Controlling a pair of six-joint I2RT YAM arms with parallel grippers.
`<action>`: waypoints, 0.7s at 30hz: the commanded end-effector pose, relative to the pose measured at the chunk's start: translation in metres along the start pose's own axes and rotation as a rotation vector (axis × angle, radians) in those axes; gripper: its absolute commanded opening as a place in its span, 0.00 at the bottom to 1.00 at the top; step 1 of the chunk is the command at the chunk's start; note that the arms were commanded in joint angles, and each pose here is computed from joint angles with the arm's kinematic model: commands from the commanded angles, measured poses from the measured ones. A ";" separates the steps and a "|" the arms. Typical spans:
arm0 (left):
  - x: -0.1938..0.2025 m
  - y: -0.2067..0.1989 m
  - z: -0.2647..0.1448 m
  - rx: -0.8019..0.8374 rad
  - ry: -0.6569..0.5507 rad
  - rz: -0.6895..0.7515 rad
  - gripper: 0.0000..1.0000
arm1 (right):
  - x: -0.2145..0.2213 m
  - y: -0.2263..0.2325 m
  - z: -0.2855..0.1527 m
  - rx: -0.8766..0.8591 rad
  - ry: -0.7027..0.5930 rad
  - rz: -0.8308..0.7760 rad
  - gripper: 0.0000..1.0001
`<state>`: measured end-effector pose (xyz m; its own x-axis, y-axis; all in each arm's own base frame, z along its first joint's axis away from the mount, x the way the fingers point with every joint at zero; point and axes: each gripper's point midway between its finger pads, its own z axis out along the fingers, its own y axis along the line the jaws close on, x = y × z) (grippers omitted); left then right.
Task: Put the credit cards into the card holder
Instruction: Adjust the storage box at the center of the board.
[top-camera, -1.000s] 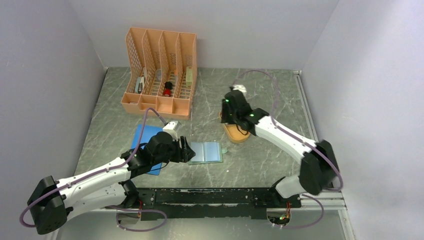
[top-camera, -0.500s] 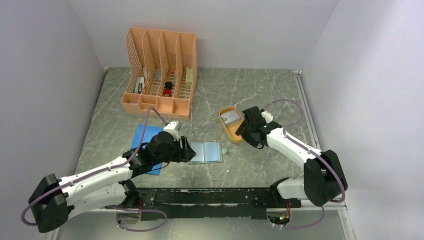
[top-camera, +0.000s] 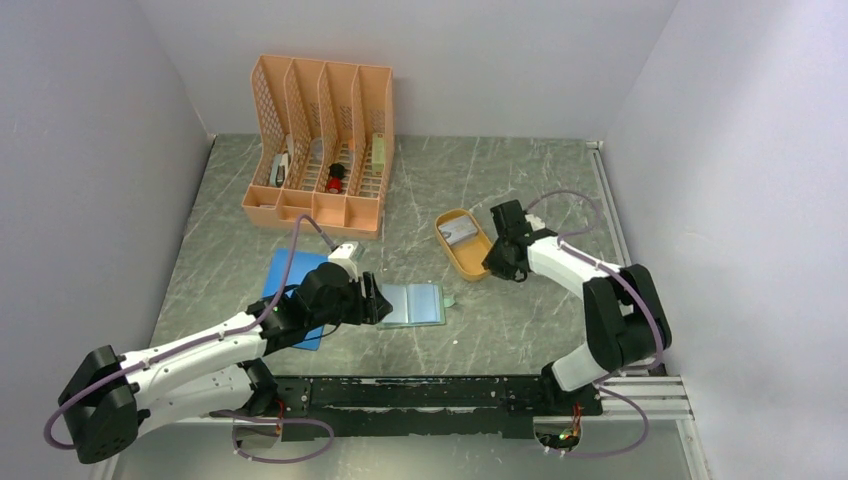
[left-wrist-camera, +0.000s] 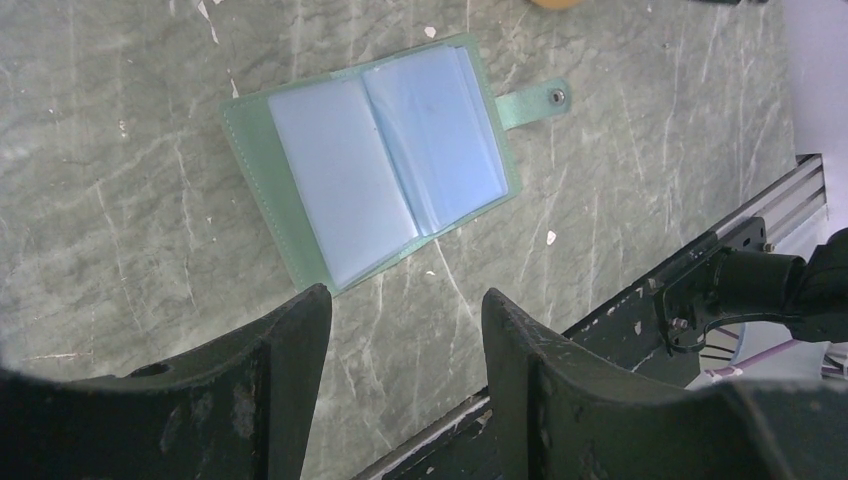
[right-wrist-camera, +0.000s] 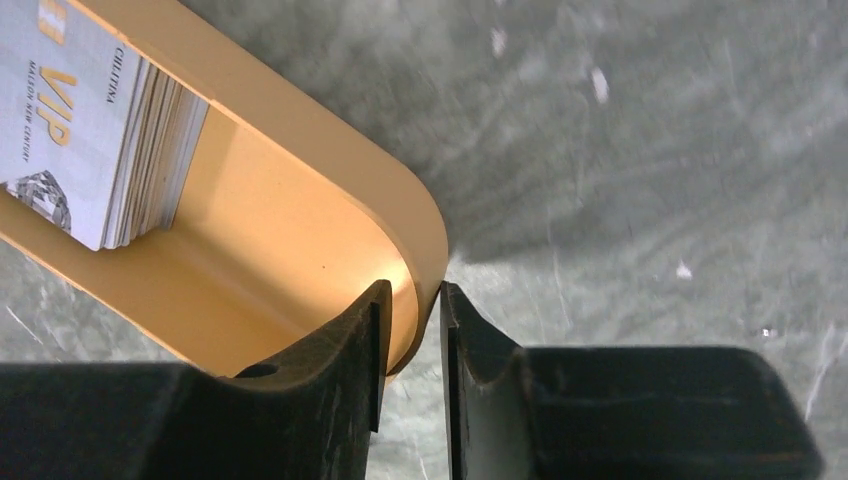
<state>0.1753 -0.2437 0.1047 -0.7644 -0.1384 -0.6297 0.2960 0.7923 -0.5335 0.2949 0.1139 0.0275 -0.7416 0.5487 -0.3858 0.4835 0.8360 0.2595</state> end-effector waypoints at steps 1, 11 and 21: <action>-0.006 -0.005 0.004 0.020 -0.017 0.003 0.62 | -0.031 0.023 0.002 -0.051 -0.050 -0.111 0.27; -0.006 -0.007 0.008 0.025 -0.009 0.022 0.62 | -0.058 0.023 0.020 0.042 -0.030 -0.419 0.19; -0.005 -0.008 0.007 0.033 -0.003 0.027 0.62 | -0.092 0.018 0.042 0.212 -0.048 -0.606 0.20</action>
<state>0.1772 -0.2470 0.0968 -0.7699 -0.1177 -0.6272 0.3017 0.7990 -0.5202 0.3846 0.0980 0.0323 -0.8772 0.0660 -0.4756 0.1072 0.9924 -0.0599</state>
